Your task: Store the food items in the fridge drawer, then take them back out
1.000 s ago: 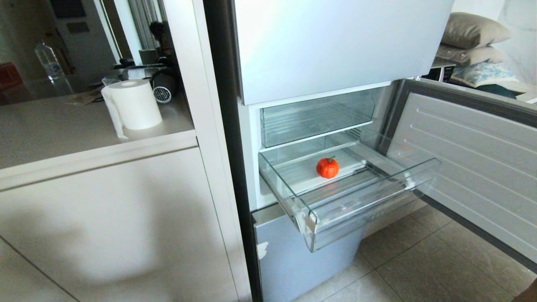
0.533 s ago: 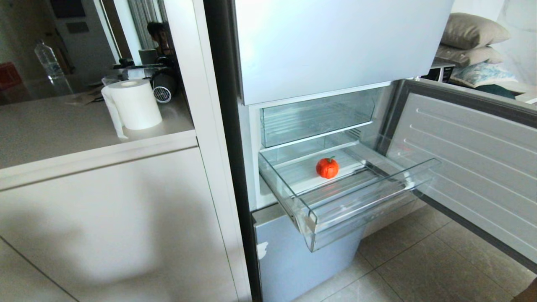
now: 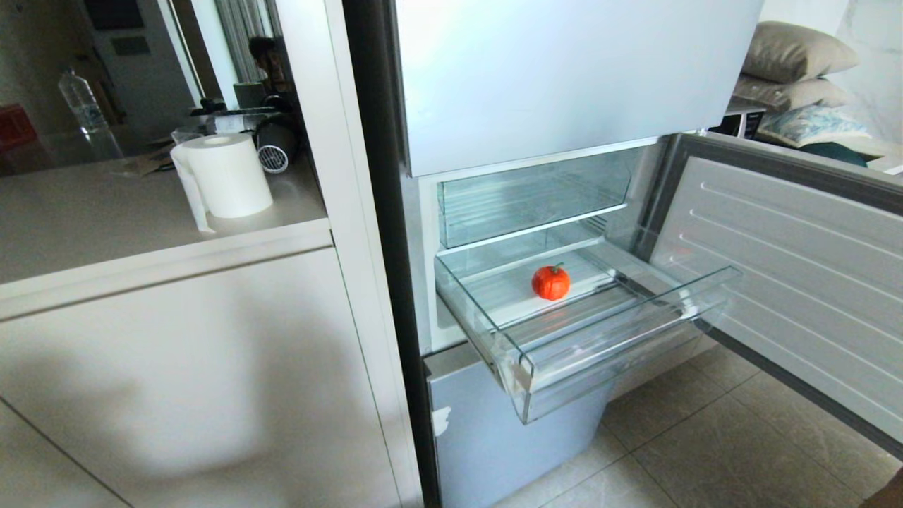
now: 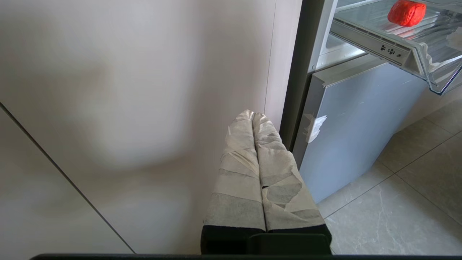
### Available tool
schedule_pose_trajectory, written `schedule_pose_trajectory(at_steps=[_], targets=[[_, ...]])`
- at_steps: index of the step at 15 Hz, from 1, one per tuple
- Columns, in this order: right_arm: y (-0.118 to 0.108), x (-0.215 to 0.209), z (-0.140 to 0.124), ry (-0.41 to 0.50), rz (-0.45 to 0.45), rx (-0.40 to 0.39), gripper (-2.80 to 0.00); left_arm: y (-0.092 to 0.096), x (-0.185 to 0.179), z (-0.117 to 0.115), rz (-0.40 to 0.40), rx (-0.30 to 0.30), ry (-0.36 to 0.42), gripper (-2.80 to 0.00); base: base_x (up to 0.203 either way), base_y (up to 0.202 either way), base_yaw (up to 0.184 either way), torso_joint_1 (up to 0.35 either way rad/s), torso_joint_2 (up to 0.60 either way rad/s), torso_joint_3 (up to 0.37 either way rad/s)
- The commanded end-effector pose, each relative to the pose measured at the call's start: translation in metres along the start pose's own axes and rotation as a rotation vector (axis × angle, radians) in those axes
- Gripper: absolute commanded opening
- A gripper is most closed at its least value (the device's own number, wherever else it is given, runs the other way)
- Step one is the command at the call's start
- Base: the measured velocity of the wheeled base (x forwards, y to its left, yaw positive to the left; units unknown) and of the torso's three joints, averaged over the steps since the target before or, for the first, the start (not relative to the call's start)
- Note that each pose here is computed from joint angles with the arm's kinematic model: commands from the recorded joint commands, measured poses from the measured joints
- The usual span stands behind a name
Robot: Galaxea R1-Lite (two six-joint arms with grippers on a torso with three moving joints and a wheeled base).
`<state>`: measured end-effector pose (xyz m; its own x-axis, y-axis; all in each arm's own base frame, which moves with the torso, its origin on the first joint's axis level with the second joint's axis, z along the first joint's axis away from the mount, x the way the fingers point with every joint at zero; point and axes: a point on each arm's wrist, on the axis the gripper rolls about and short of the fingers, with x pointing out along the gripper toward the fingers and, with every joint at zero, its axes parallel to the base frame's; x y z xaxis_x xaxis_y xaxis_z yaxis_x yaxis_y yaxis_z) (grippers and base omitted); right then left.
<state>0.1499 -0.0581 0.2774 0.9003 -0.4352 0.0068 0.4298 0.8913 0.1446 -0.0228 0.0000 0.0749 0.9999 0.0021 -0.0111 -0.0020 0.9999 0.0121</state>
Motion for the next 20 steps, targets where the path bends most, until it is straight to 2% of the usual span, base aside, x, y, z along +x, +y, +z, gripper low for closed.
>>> schedule_pose_trajectory(at_steps=[1, 3, 4, 5, 9, 12, 15, 17, 20], targets=[[0.043, -0.014, -0.017, 0.089, 0.159, -0.033, -2.80, 0.000, 0.000, 0.000, 0.001, 0.000, 0.000, -2.80, 0.000, 0.000, 0.000, 0.000, 0.00, 0.000], [0.064, -0.022, -0.041, 0.192, 0.226, -0.094, -2.80, 0.000, 0.000, 0.000, 0.001, 0.000, 0.000, -2.80, 0.000, 0.000, 0.000, 0.000, 0.00, 0.000], [0.068, -0.023, -0.060, 0.259, 0.233, -0.131, -2.80, 0.000, 0.000, 0.000, 0.001, 0.000, 0.000, -2.80, 0.000, 0.000, 0.000, 0.000, 0.00, 0.000], [0.070, -0.022, -0.070, 0.289, 0.231, -0.144, -2.80, 0.000, 0.000, 0.000, 0.001, 0.000, 0.000, -2.80, 0.000, 0.000, 0.000, 0.000, 0.00, 0.000], [0.065, -0.026, -0.074, 0.296, 0.231, -0.142, -2.80, 0.000, 0.000, 0.000, 0.001, 0.000, 0.000, -2.80, 0.000, 0.000, 0.000, 0.000, 0.00, 0.000], [0.073, -0.020, -0.074, 0.319, 0.309, -0.141, -2.80, 0.000, 0.000, 0.000, 0.001, 0.000, 0.000, -2.80, 0.000, 0.000, 0.000, 0.000, 0.00, 0.000], [0.079, -0.017, -0.066, 0.302, 0.354, -0.131, -2.80, 0.000, 0.000, 0.000, 0.001, 0.000, 0.000, -2.80, 0.000, 0.000, 0.000, 0.000, 0.00, 0.000], [0.082, -0.016, -0.059, 0.291, 0.417, -0.116, -2.80, 0.000, 0.000, 0.000, 0.001, 0.000, 0.000, -2.80, 0.000, 0.000, 0.000, 0.000, 0.00, 0.000], [0.086, -0.011, -0.059, 0.294, 0.428, -0.143, -2.80, 0.000, 0.000, 0.000, 0.001, 0.001, 0.000, -2.80, 0.000, 0.000, 0.000, 0.000, 0.00, 0.000]])
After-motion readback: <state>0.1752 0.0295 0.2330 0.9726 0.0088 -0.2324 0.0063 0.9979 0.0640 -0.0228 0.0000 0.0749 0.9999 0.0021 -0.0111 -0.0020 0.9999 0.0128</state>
